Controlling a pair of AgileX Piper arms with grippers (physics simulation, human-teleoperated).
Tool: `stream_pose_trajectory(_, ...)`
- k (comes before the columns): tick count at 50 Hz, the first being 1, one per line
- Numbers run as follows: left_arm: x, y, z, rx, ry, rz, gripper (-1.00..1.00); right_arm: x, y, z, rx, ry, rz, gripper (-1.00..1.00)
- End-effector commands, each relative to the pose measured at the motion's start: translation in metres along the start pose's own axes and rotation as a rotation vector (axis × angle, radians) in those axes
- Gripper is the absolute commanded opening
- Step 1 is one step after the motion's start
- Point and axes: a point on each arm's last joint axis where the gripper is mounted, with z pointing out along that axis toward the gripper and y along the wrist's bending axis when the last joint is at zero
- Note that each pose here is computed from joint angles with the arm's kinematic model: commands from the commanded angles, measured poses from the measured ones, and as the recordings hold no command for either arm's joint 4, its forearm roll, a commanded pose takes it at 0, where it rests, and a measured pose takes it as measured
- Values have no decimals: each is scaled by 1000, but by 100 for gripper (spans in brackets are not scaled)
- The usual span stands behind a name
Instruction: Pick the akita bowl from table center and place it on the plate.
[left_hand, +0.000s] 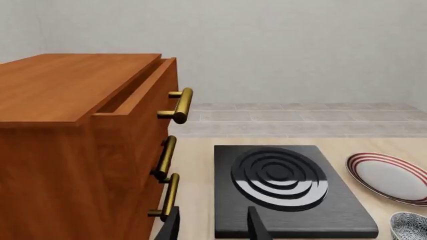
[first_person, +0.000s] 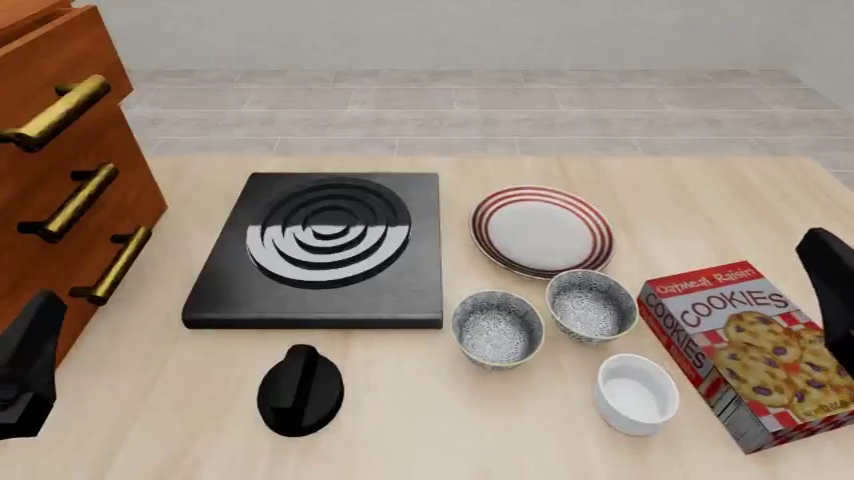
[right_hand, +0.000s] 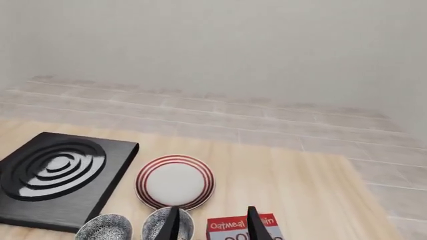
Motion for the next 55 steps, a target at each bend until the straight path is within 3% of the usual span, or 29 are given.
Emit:
stream_pose_trajectory(1, 0, 0, 0, 0, 0, 0, 100, -27, 5, 17, -98, 72, -48, 100)
stream_pose_trajectory(6, 0, 0, 0, 0, 0, 0, 100, -35, 14, 31, -186, 135, -104, 100)
stream_pose_trajectory(12, 0, 0, 0, 0, 0, 0, 100, -39, 19, 40, -238, 191, -153, 100)
stream_pose_trajectory(13, 0, 0, 0, 0, 0, 0, 100, -42, 19, 39, -236, 187, -138, 100)
stream_pose_trajectory(20, 0, 0, 0, 0, 0, 0, 100, -48, 27, 50, -299, 237, -208, 100)
stream_pose_trajectory(28, 0, 0, 0, 0, 0, 0, 100, -54, 45, 69, -415, 340, -278, 100)
stream_pose_trajectory(34, 0, 0, 0, 0, 0, 0, 100, -47, 58, 82, -485, 412, -335, 100)
stream_pose_trajectory(38, 0, 0, 0, 0, 1, -1, 100, -31, 75, 94, -561, 497, -391, 100)
stream_pose_trajectory(42, 0, 0, 0, 0, 0, 0, 100, -26, 83, 95, -608, 514, -441, 100)
stream_pose_trajectory(43, 0, 0, 0, 0, 0, 0, 100, -29, 83, 98, -598, 522, -422, 100)
stream_pose_trajectory(48, 0, 0, 0, 0, 1, 0, 100, -24, 105, 106, -681, 582, -455, 100)
stream_pose_trajectory(55, 0, 0, 0, 0, 0, 0, 100, -20, 120, 119, -738, 623, -542, 100)
